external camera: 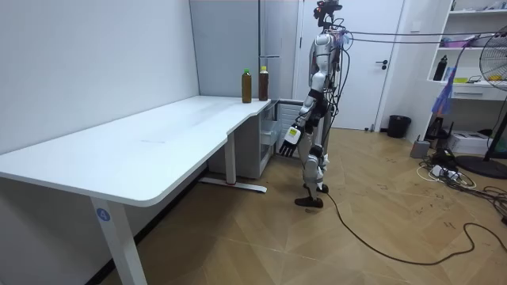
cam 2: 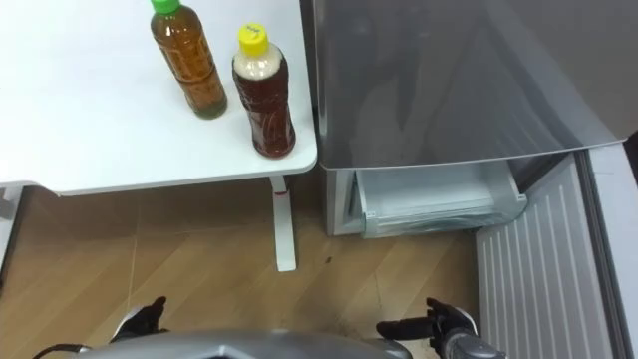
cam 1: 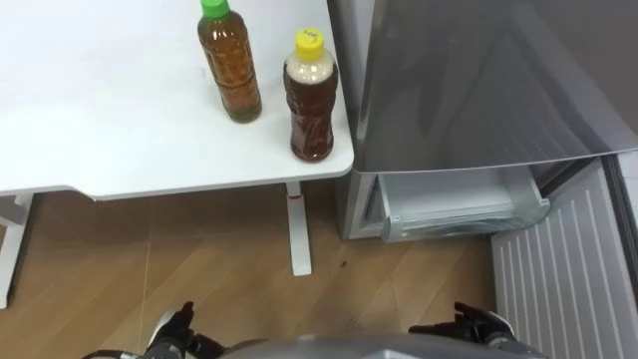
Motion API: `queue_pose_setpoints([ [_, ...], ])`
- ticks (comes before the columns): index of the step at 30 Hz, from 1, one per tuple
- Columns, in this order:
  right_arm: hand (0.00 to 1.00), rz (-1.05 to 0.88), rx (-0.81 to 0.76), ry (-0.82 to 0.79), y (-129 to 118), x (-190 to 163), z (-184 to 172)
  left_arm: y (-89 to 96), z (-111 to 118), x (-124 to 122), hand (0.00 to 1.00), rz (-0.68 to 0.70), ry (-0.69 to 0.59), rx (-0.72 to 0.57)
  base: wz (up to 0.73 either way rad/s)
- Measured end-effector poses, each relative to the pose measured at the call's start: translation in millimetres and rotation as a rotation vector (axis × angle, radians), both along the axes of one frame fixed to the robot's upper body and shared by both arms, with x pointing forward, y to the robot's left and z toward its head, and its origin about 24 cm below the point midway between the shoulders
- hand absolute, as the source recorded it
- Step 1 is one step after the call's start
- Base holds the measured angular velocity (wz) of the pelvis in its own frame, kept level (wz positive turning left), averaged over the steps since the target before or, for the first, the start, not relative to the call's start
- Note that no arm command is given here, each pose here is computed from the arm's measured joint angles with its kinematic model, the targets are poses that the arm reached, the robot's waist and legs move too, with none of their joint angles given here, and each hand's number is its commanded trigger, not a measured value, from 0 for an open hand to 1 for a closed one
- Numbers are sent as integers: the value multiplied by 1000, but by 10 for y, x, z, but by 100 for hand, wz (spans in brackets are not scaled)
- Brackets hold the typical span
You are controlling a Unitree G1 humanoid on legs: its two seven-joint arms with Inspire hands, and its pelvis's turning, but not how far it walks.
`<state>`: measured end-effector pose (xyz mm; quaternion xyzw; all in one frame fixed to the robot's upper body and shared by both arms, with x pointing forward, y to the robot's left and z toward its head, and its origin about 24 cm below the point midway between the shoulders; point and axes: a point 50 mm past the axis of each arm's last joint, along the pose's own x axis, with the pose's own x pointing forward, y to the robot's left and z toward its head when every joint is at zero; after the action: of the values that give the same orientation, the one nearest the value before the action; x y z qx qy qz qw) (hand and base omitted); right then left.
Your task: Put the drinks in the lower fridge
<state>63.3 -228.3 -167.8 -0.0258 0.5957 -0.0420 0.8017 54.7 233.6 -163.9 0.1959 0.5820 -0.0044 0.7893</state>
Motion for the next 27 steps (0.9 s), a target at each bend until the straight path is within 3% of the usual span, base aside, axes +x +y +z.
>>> queue_pose_setpoints([
  [14,0,-6,21,9,4,-22,-5,15,-6,-44,0,18,22,8,0],
  [27,0,-46,31,13,3,-44,-8,25,-20,-173,0,117,37,13,0],
])
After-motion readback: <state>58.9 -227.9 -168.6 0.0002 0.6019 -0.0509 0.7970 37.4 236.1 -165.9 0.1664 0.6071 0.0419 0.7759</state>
